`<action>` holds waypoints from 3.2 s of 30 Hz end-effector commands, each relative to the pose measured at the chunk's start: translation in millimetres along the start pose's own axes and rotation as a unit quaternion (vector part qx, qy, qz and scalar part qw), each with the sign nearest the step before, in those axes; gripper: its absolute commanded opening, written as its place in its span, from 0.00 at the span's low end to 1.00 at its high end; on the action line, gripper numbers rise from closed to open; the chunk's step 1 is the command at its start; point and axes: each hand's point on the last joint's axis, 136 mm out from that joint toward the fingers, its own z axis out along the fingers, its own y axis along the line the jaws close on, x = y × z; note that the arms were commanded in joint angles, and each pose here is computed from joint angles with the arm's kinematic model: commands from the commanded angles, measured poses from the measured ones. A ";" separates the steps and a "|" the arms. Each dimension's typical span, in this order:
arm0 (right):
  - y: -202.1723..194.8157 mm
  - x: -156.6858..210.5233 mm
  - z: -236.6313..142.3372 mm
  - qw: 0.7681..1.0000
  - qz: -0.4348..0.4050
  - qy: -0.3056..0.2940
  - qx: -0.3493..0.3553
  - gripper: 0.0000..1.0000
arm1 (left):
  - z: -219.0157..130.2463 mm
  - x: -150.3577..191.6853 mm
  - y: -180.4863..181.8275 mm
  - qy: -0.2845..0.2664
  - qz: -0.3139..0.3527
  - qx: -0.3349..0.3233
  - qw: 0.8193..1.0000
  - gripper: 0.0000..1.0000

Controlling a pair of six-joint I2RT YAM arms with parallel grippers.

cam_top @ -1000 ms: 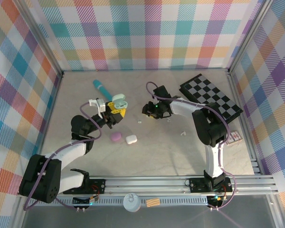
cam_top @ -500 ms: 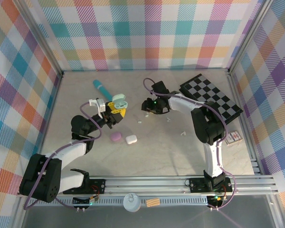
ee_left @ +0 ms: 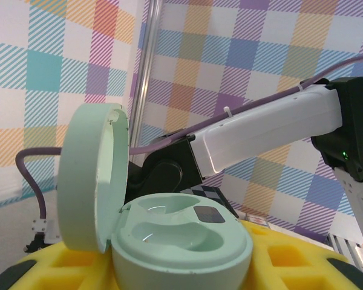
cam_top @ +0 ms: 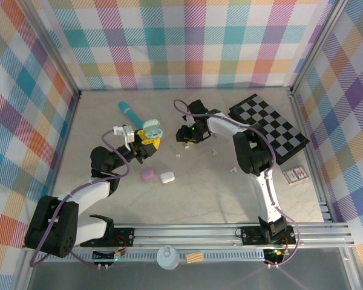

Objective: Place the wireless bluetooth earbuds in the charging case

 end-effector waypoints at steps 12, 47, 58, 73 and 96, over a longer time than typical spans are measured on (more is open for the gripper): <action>-1.8 22.9 -18.2 1.000 -0.003 0.014 -0.004 0.45 | -2.1 -14.5 -9.0 -0.023 0.028 0.019 0.999 0.40; 21.7 72.5 -53.7 0.992 0.108 -0.051 -0.027 0.45 | -2.8 -18.5 -11.8 -0.028 0.037 0.022 0.999 0.40; -0.4 64.1 -28.0 0.989 0.139 -0.056 0.015 0.43 | -4.0 -19.0 -13.2 -0.028 0.037 0.022 0.999 0.40; -19.7 46.1 -23.3 0.985 0.158 -0.070 0.025 0.42 | -4.8 -17.8 -13.5 -0.028 0.037 0.021 0.999 0.40; -23.3 22.7 -19.9 0.982 0.174 -0.065 -0.029 0.42 | -3.5 -16.9 -11.8 -0.026 0.037 0.021 0.999 0.40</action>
